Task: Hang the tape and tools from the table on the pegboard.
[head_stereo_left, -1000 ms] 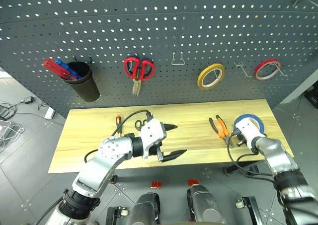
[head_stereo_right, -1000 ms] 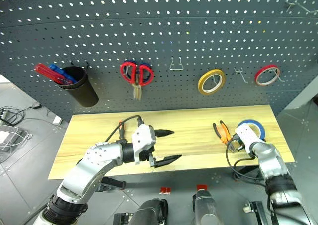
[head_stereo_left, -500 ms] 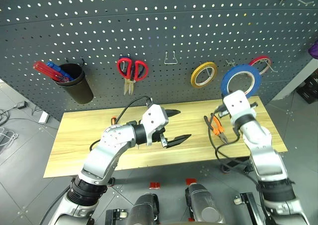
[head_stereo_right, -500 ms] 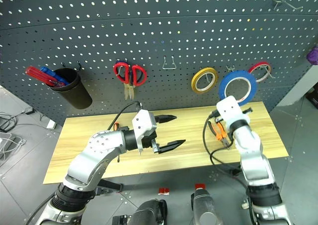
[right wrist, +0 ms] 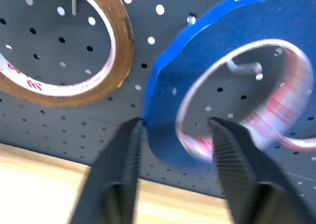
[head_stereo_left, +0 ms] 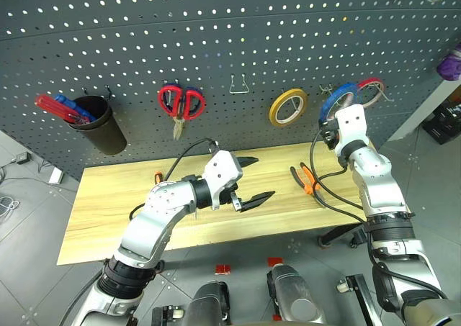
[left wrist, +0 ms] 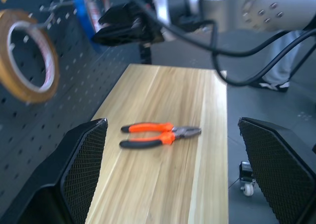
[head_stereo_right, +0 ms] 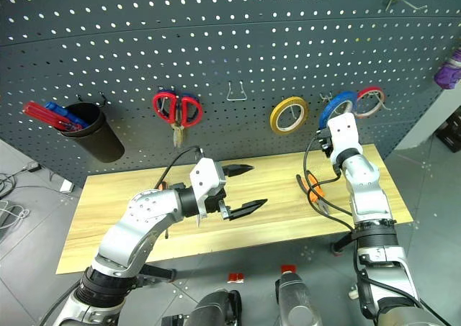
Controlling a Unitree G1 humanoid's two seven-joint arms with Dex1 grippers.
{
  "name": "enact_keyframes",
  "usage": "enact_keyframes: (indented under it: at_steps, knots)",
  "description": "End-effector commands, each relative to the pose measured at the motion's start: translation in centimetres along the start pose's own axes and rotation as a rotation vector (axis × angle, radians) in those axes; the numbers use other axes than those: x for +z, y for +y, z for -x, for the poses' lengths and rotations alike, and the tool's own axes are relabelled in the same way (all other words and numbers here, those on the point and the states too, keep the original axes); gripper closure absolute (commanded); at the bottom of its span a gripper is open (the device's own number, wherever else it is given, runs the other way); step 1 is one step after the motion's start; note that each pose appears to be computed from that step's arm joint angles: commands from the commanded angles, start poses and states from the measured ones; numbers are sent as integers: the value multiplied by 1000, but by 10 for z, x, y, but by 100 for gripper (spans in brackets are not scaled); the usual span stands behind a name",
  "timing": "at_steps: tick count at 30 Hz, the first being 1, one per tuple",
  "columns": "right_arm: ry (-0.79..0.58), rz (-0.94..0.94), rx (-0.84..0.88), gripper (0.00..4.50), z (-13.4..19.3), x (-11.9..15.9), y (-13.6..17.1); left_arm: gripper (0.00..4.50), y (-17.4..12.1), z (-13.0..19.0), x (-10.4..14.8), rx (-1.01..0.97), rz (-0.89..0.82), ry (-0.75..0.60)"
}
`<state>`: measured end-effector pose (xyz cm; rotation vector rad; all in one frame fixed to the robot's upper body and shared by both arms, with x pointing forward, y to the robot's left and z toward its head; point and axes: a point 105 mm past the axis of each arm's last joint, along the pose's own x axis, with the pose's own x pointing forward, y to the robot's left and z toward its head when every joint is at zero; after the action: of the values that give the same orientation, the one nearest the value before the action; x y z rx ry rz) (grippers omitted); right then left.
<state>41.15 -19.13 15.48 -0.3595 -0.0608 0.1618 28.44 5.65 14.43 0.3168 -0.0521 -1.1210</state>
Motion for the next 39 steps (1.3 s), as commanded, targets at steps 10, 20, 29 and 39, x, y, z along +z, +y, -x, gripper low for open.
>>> enact_keyframes:
  at_steps: [10, 20, 29, 39]
  knots:
    - [426, -42, 185, 1, 50, -64, 60, 0, -11, 62, -64, -58, -36, 328]
    - [664, -97, 169, 1, 28, -93, 67, 0, -33, 76, -81, -139, -7, 403]
    - [714, -66, 218, 1, 7, -109, 71, 0, -37, 67, -78, -154, -7, 385]
    - [828, -98, 227, 1, 2, -128, 65, 0, -36, 62, -78, -148, -11, 372]
